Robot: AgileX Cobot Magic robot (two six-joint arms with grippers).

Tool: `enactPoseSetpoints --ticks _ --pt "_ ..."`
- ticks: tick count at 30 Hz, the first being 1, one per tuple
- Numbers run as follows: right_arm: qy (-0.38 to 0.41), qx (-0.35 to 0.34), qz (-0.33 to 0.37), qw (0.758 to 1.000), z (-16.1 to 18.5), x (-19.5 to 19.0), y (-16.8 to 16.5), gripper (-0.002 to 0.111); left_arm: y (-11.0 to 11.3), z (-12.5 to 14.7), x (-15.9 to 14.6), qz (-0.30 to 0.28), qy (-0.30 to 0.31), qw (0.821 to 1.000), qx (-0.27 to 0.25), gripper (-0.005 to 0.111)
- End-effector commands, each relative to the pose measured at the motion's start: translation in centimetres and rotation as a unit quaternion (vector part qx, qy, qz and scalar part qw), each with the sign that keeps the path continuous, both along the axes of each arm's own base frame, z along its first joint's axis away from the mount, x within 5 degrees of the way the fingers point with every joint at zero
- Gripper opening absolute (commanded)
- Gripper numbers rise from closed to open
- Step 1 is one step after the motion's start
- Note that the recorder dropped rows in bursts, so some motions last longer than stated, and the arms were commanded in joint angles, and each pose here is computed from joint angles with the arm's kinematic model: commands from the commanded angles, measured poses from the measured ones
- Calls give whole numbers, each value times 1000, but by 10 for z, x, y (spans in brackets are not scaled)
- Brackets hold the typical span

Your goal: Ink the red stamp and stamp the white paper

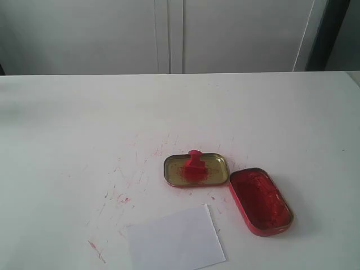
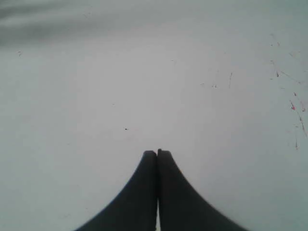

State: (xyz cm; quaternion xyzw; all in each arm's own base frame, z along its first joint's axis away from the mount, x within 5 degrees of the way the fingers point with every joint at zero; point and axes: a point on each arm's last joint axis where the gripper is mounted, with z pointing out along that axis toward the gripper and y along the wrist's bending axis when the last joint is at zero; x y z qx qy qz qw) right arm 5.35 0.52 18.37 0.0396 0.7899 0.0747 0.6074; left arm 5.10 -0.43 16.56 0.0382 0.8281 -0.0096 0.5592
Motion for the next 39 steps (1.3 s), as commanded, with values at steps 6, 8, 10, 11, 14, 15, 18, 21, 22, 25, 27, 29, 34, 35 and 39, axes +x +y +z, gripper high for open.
enactPoseSetpoints --ticks 6,8,10,11,14,15,18,21,22,25,27,29,34,35,39 --pt "-4 -1 1 1000 0 0 0 0 0 -1 0 1 -1 1000 -6 0" --pt "-4 -1 1 1000 0 0 0 0 0 -1 0 1 -1 1000 -6 0" --pt "-10 0 0 1000 1 0 0 0 0 -1 0 1 -1 1000 -6 0" --pt "-14 0 0 1000 1 0 0 0 0 -1 0 1 -1 1000 -6 0" --pt "-37 1 -2 999 5 1 -1 0 0 -1 0 1 -1 1000 -6 0" --pt "-60 2 -5 998 9 2 -1 0 0 -1 0 1 -1 1000 -6 0" --pt "-117 5 -11 993 20 3 -2 0 0 -1 0 1 -1 1000 -6 0" --pt "-193 8 -19 981 34 2 -3 0 0 -1 0 1 -1 1000 -6 0" --pt "-214 9 -21 976 38 2 -4 0 0 -1 0 1 -1 1000 -6 0" --pt "-254 11 -25 967 45 0 -5 0 0 -1 0 1 -1 1000 -6 0" --pt "-267 12 -27 963 47 -1 -5 0 0 -1 0 1 -1 1000 -6 0" --pt "-283 12 -28 959 50 -2 -5 0 0 -1 0 1 -1 1000 -6 0" --pt "-291 13 -29 956 52 -2 -5 0 0 -1 0 1 -1 1000 -6 0" --pt "-290 13 -29 957 52 -2 -5 0 0 -1 0 1 -1 1000 -6 0" --pt "-289 13 -29 957 51 -2 -5 0 0 -1 0 1 -1 1000 -6 0"
